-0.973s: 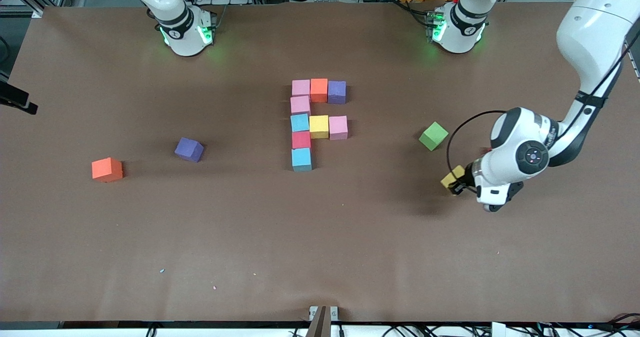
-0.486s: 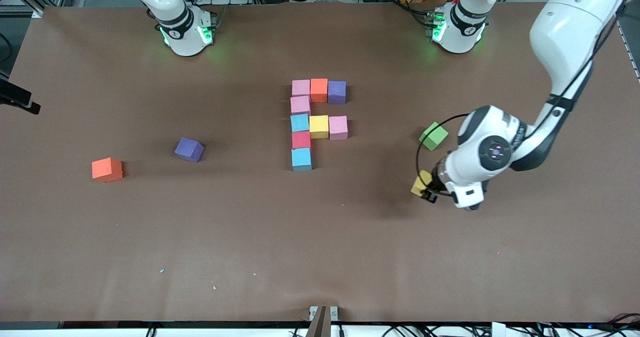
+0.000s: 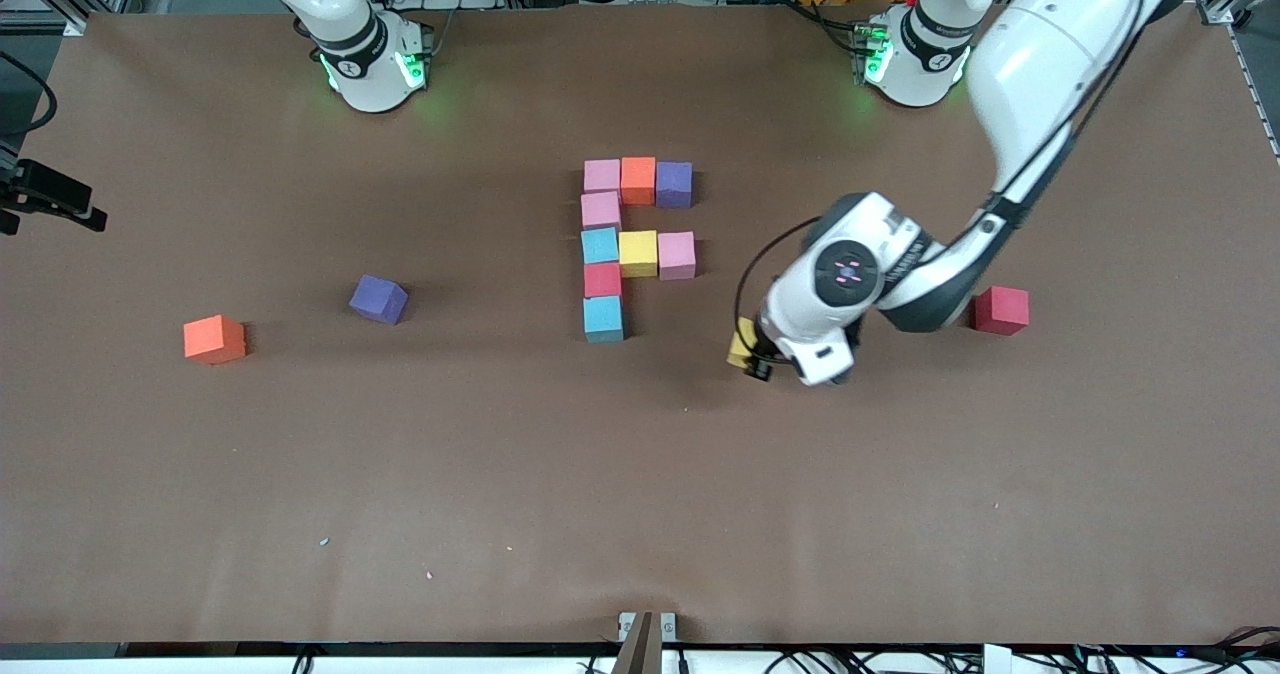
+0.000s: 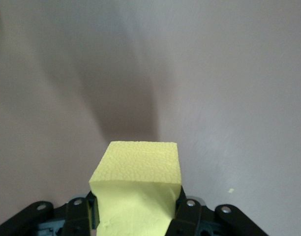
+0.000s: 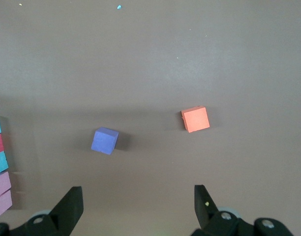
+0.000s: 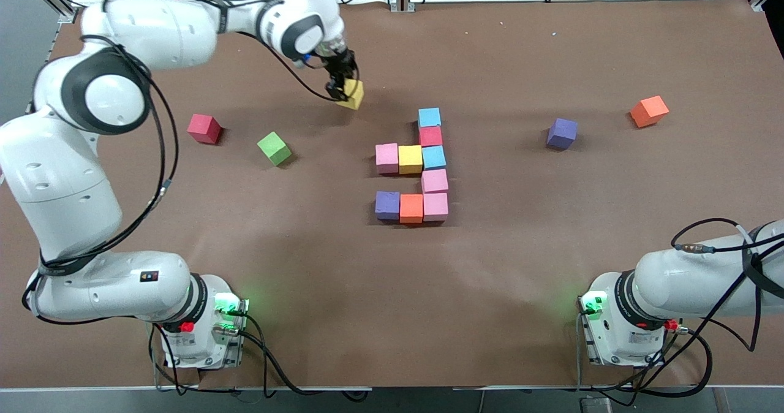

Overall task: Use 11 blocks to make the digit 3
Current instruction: 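Carry the yellow cube with the left gripper to the digit's base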

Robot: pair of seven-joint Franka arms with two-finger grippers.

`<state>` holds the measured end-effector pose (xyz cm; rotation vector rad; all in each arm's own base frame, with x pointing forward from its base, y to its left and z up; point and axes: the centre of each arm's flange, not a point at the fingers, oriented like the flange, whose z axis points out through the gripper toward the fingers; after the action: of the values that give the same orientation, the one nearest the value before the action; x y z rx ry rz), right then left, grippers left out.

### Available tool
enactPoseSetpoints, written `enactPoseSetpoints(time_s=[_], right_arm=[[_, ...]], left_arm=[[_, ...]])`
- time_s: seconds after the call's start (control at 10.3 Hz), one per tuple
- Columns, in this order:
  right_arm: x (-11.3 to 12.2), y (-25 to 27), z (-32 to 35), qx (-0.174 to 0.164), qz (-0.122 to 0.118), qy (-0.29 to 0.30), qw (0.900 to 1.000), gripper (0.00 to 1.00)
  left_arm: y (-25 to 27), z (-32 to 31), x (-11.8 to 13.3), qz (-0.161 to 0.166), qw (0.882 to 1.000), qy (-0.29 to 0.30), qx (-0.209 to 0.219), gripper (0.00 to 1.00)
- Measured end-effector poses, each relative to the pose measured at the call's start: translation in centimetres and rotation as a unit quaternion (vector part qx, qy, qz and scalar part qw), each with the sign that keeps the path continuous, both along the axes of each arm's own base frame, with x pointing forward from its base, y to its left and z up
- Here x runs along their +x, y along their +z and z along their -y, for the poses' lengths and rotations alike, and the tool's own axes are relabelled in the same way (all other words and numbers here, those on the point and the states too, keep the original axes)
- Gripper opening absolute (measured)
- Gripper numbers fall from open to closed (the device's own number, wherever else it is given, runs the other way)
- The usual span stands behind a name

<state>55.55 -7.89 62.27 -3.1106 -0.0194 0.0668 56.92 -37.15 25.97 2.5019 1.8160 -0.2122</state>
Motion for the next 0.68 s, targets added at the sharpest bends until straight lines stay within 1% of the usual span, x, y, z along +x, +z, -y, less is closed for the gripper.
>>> enactPoseSetpoints(time_s=[0.19,0.49,0.68], right_arm=[[0.0,0.0,0.1,-0.002,-0.001,-0.001,1.0,1.0],[0.0,0.0,0.2,-0.002,-0.001,-0.002,1.0,1.0],[-0.1,0.0,0.4,-0.003,-0.002,-0.003,1.0,1.0]], left_arm=[[-0.8,2.9,-1.8,-0.005,1.0,0.011,0.006,0.54],[-1.6,5.5,-2.7,0.005,0.998,0.062,0.001,0.54],[-2.6,7.5,-3.2,0.007,0.996,0.087,0.006,0.54]])
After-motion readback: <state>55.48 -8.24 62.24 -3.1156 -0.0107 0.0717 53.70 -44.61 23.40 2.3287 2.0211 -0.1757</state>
